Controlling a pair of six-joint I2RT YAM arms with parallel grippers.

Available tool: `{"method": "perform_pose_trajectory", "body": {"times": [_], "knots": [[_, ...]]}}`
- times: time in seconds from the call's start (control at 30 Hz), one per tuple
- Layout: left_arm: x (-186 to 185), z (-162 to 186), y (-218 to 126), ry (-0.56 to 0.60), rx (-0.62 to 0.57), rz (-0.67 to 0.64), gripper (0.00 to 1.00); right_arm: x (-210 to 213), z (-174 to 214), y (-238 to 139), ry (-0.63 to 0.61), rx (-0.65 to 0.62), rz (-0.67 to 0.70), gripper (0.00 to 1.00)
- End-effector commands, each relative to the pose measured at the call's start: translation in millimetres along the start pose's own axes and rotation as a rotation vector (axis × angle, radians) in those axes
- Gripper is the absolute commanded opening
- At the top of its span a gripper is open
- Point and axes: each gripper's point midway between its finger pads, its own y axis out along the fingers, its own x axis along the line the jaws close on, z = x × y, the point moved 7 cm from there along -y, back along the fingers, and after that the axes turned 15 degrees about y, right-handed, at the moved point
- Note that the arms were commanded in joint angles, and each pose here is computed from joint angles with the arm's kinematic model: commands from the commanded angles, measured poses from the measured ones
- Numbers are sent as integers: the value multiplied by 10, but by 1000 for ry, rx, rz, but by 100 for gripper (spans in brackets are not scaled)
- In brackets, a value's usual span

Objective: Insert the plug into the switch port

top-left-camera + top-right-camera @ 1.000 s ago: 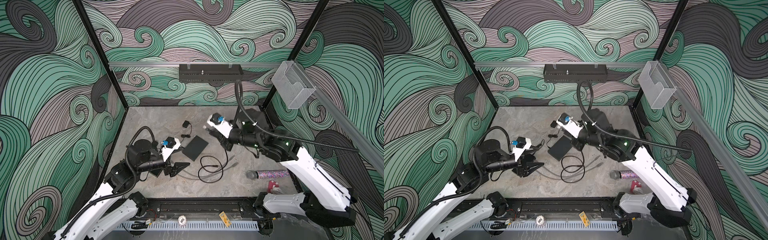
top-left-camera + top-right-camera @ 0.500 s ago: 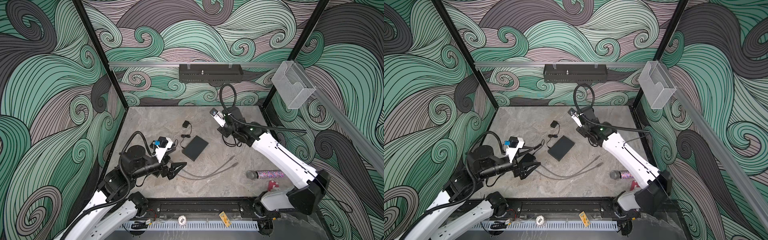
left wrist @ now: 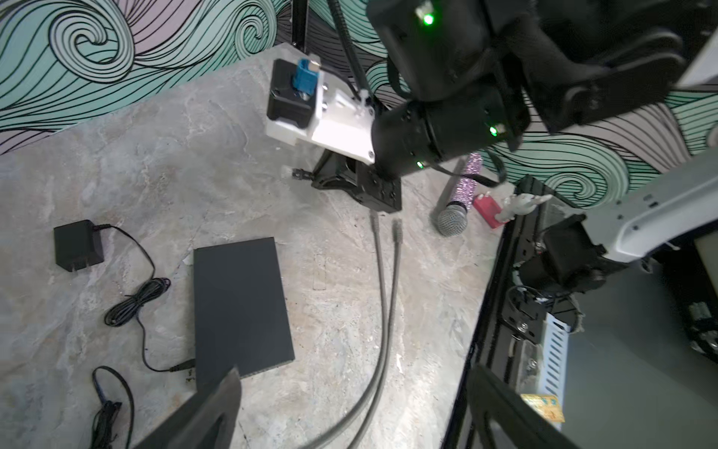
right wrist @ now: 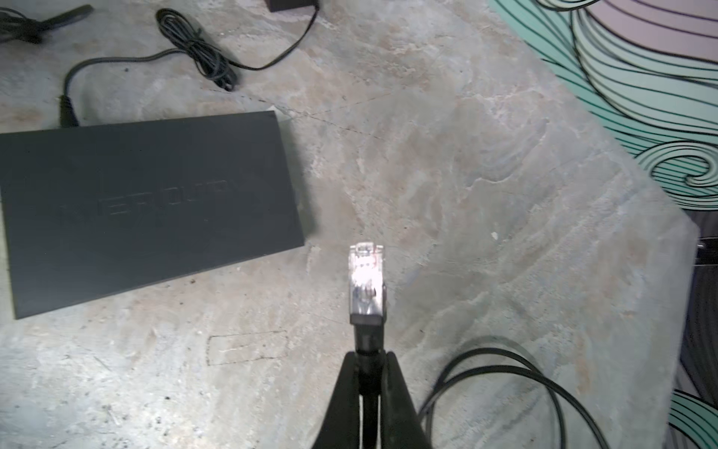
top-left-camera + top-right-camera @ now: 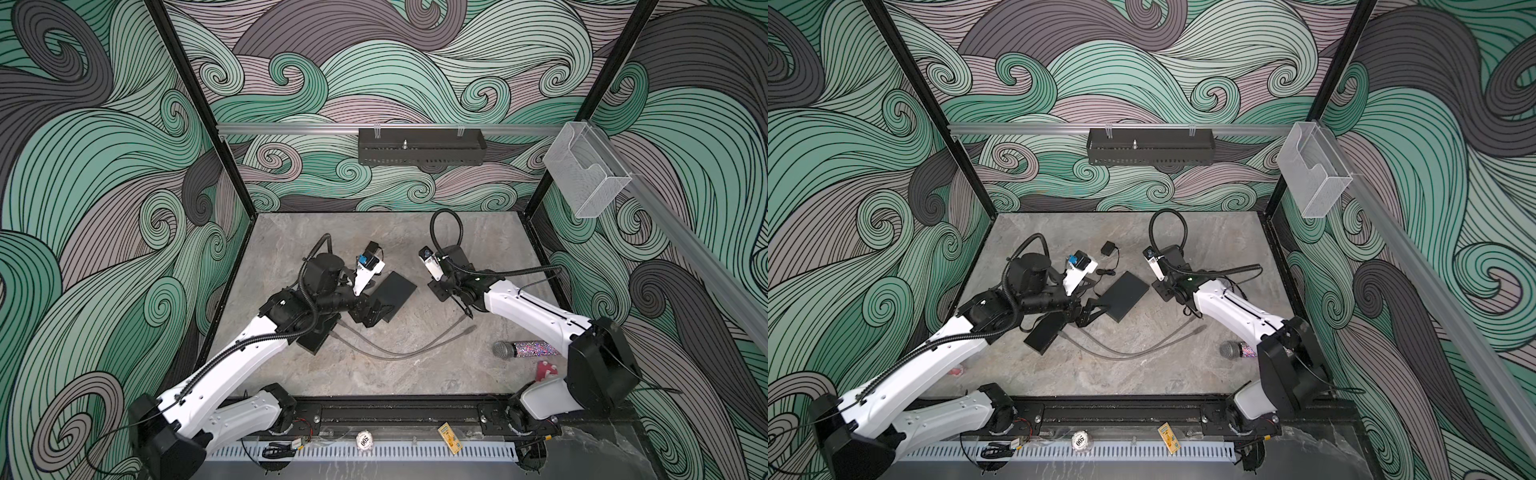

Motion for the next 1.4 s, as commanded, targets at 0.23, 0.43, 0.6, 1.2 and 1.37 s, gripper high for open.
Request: {"method": "perform_pose_trajectory", "body": {"times": [0.23,0.43,0.6,1.2,1.37], "knots": [[960,-73,163,-328,13,-175,93,337,124,100,74,42,-144,0],[1057,-5,315,-528,7,-180,99,508,391,100,18,141,-126,0],[1137,191,346,-492,83,-266,98,572,736,46,1,222,-138,0],[1053,632,740,-473,376,-35,88,622,779,-277,1,281,-180,0],[1079,803,876,-516,458,-18,84,636,818,-249,8,287,-193,0]]}}
